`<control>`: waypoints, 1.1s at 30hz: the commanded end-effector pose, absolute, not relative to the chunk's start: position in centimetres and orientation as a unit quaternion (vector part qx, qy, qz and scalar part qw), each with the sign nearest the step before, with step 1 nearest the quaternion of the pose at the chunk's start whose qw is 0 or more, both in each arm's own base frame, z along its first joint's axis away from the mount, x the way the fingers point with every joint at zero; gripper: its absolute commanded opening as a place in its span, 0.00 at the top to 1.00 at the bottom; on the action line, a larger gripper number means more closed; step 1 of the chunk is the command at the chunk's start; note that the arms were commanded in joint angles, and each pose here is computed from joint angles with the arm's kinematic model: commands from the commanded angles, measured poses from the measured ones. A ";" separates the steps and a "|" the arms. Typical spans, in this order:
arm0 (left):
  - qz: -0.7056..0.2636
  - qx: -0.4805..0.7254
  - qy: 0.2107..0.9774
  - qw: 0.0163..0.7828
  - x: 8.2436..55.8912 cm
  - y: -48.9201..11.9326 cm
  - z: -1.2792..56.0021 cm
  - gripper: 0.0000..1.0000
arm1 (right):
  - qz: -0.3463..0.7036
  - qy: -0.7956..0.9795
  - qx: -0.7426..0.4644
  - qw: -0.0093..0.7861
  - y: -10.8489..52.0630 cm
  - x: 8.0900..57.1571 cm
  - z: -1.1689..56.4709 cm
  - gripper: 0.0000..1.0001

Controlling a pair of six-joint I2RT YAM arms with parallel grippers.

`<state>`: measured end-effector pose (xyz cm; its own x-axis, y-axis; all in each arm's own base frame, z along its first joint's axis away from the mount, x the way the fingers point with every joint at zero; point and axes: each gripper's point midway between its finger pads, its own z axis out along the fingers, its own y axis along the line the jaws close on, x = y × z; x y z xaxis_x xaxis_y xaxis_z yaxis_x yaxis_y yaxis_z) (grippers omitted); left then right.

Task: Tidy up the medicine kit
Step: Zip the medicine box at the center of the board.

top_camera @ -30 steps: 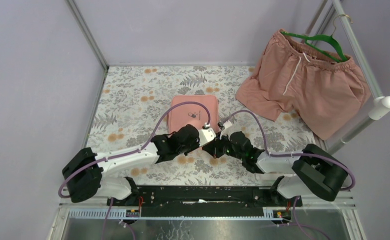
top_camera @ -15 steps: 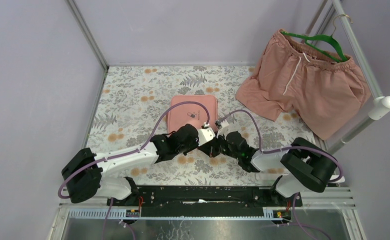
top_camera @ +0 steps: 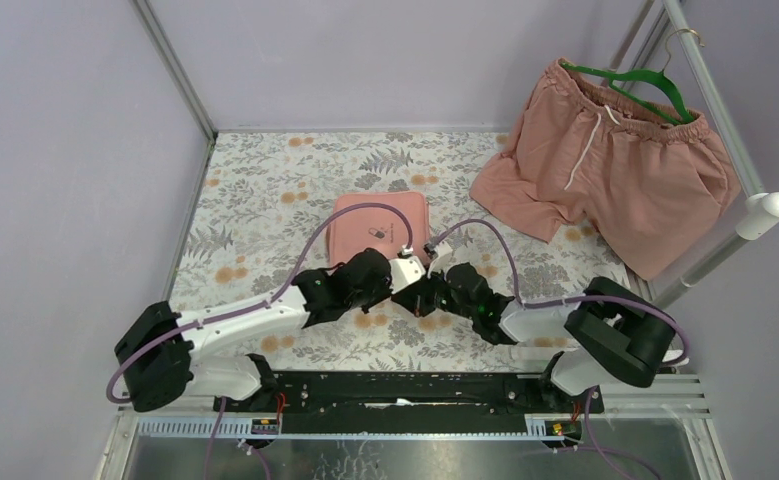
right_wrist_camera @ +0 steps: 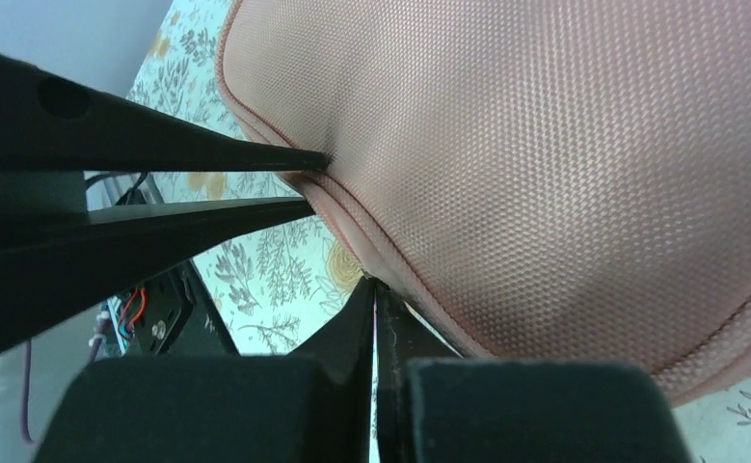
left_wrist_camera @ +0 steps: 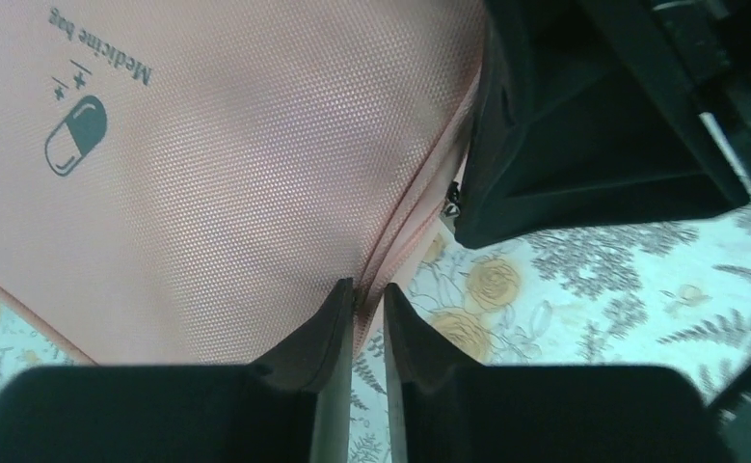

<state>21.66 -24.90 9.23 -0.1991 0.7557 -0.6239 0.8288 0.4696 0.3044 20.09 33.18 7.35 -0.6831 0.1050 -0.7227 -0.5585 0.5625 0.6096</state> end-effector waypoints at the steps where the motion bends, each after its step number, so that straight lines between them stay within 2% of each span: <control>1: -0.152 0.496 0.763 0.384 18.8 -26.7 13.2 0.75 | 0.407 0.796 -0.186 0.408 32.5 20.0 8.7 1.00; 8: -0.194 0.396 0.755 0.485 18.6 -24.5 20.2 0.53 | 0.337 0.802 -0.276 0.409 29.9 19.3 7.3 1.00; 11: -0.190 0.328 0.756 0.533 19.6 -22.9 22.5 0.42 | 0.338 0.788 -0.331 0.393 30.1 18.2 7.2 0.99; 15: -0.157 0.265 0.771 0.557 21.3 -21.3 23.4 0.32 | 0.343 0.773 -0.381 0.373 30.3 17.1 7.2 0.98; 20: -0.102 0.215 0.802 0.548 24.5 -19.6 22.7 0.28 | 0.373 0.731 -0.441 0.362 30.8 15.0 8.4 0.98; 27: -0.104 0.125 0.818 0.551 30.8 -16.7 22.6 0.25 | 0.396 0.699 -0.494 0.334 31.4 11.5 8.2 0.98; 33: -0.130 0.187 0.815 0.533 34.7 -20.0 21.9 0.22 | 0.354 0.749 -0.429 0.359 29.7 13.1 7.6 0.99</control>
